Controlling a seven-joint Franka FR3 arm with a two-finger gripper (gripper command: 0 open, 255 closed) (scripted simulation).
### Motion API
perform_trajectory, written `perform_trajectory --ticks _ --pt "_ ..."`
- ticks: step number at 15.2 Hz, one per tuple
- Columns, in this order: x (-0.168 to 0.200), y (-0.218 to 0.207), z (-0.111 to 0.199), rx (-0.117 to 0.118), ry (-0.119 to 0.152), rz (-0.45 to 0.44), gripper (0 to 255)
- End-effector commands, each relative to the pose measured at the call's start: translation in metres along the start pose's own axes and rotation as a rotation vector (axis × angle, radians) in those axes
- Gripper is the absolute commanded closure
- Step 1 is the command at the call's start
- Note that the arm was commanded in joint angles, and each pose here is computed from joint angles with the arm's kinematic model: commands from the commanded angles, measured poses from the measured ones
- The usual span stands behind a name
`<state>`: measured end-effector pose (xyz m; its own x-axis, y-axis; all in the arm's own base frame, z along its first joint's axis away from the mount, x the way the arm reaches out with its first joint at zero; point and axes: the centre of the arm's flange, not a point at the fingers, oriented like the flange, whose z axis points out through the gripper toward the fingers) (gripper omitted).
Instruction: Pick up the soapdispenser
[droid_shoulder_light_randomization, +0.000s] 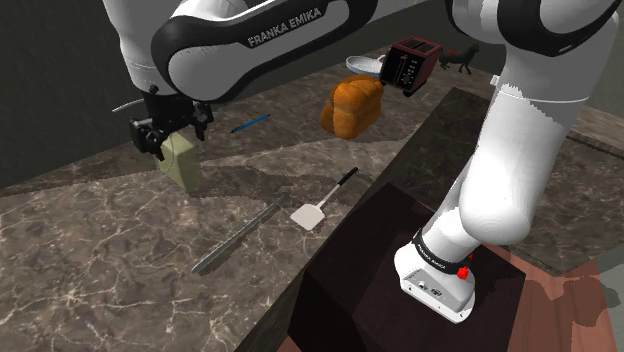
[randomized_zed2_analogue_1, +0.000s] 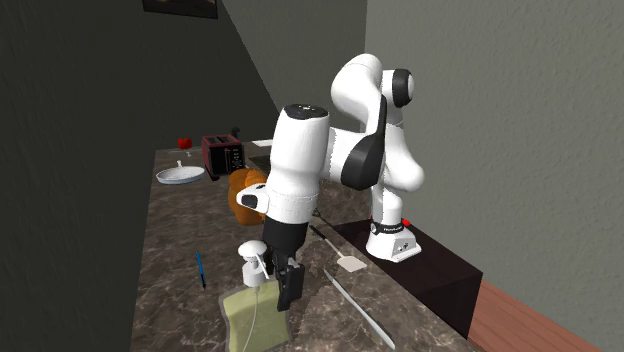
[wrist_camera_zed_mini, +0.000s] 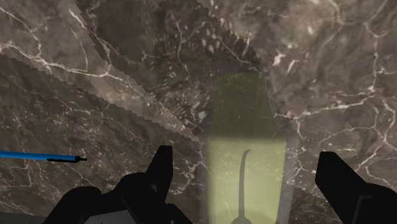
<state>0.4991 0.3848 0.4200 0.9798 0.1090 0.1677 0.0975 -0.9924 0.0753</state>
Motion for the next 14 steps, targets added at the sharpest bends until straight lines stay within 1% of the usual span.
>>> perform_trajectory --ticks 1,2,11,14 --pt "-0.001 0.000 0.004 0.000 0.000 0.000 0" --pt "-0.002 0.000 0.004 0.000 0.000 0.000 255" --pt "-0.001 0.000 0.004 0.000 0.000 0.000 255" --pt "0.002 0.001 -0.012 0.000 0.000 0.000 255"
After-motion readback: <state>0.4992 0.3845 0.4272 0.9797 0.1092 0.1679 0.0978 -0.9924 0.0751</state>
